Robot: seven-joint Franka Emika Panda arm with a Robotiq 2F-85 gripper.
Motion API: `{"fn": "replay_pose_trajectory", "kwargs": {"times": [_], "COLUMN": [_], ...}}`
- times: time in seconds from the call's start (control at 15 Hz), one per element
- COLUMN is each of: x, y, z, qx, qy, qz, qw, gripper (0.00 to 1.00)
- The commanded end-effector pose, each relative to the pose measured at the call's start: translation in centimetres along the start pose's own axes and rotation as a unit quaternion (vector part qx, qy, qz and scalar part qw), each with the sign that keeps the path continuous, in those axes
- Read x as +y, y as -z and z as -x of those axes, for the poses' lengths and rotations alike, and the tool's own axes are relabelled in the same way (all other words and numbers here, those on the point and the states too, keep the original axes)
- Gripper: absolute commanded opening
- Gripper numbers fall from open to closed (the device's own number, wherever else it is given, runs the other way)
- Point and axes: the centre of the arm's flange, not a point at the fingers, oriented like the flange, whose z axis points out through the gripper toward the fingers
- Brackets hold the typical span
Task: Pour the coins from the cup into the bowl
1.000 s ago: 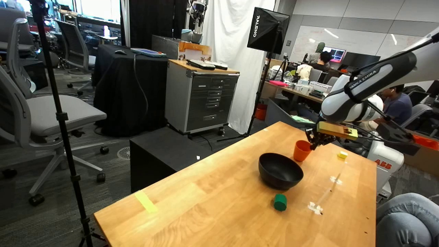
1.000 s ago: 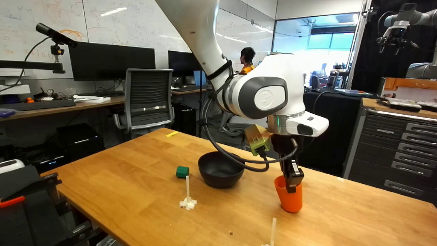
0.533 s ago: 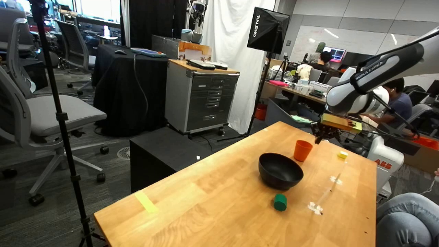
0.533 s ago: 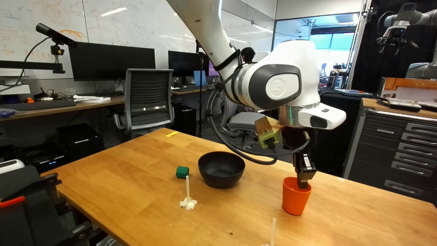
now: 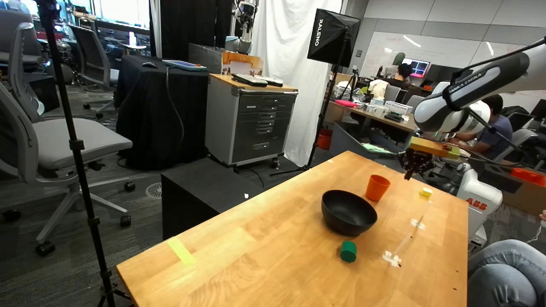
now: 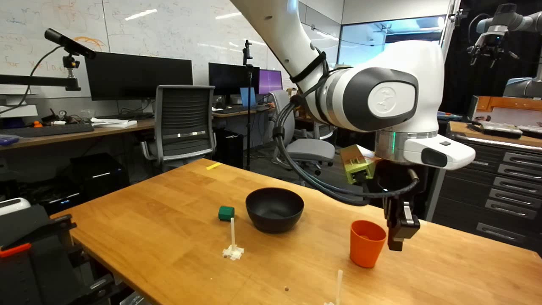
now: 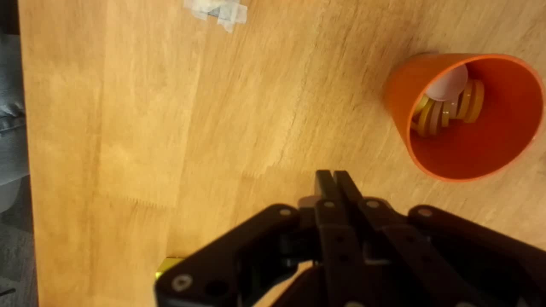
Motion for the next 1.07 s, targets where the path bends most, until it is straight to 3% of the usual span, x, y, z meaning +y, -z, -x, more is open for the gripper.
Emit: {"fn": "replay_pose_trajectory", "kwargs": {"times": [0.0,0.6,1.0], "x": [-0.8,-2.7,-3.0], "y": [0.6,1.6,0.0], "z": [-1.1,0.5,1.0], "qx": [-0.015,-0.004,-0.012], "qy": [0.002,0.058,0.079], "qz": [-0.001,-0.014,0.001], "qw": [0.9999,0.9982,0.9968], "gripper": [0.33,0.99,1.0]}}
